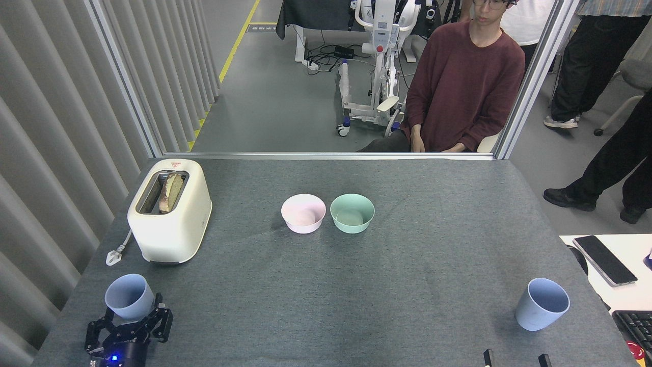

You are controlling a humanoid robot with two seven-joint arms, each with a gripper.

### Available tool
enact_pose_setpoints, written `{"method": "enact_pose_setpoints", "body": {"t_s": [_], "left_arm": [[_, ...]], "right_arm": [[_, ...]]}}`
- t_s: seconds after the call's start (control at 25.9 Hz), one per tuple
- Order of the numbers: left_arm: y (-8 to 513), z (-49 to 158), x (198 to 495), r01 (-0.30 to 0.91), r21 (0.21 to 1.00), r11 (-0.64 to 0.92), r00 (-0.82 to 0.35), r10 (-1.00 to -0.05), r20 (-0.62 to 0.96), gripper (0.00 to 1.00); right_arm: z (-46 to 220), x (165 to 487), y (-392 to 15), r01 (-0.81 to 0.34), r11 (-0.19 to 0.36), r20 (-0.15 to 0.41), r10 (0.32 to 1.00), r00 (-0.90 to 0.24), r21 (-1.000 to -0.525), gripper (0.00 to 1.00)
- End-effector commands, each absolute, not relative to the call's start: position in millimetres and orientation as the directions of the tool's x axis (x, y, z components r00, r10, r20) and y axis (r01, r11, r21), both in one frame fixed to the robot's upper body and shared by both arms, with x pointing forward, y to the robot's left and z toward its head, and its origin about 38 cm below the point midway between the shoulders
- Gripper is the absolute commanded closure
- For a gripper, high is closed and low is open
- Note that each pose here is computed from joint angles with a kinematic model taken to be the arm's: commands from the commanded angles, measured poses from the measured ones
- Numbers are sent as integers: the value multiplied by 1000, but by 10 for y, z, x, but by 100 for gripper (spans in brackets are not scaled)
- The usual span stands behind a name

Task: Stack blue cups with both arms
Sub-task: 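Reach the left gripper to the nearby light-blue cup and grasp it, then carry the blue cup with the left gripper toward the table's near center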

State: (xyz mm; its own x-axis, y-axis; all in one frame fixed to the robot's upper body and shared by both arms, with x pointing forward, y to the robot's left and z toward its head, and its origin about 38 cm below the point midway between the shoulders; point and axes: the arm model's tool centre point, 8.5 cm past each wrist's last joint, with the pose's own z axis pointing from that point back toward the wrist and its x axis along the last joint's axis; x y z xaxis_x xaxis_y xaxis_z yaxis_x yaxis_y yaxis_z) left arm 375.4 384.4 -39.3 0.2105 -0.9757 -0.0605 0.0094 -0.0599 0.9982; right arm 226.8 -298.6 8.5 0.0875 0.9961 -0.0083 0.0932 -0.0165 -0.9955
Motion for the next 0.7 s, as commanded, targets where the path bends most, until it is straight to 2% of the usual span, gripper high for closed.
{"method": "enact_pose_setpoints", "body": {"t_s": [0.0, 0.04, 0.08, 0.12, 0.15, 0.27, 0.39, 0.5, 0.66], "left_arm": [[3909, -358, 3913, 20, 998, -59, 229, -971, -62, 0], [3900, -352, 3925, 17, 998, -57, 228, -972, -59, 2], [3893, -343, 3931, 13, 998, -57, 224, -973, -59, 19], [3879, -345, 3920, 11, 998, -55, 209, -976, -56, 41], [3861, -335, 3920, 5, 998, -55, 200, -978, -55, 52], [3706, -210, 3957, -53, 998, -39, 153, -988, -31, 52], [3344, 19, 3832, -137, 990, -17, 8, -1000, -16, 50], [2508, 110, 3810, -154, 988, 8, -231, -972, -28, 49], [1714, 187, 3833, -168, 984, 67, -400, -916, -6, 49]], "right_arm": [[80, 2273, -2969, 88, -29, -22, 997, 80, -996, 0], [79, 2272, -2965, 88, -27, -20, 997, 81, -996, 0], [80, 2272, -2966, 90, -29, -22, 996, 82, -996, 0], [79, 2272, -2960, 90, -27, -20, 997, 81, -996, 0], [79, 2272, -2962, 90, -28, -21, 996, 83, -996, 0], [79, 2272, -2960, 89, -29, -22, 997, 81, -996, 0], [80, 2279, -2954, 89, -28, -21, 997, 79, -996, 0], [110, 2350, -2880, 106, -18, -11, 998, 63, -994, 0], [136, 2412, -2842, 112, -43, -37, 998, 49, -993, 0]]}}
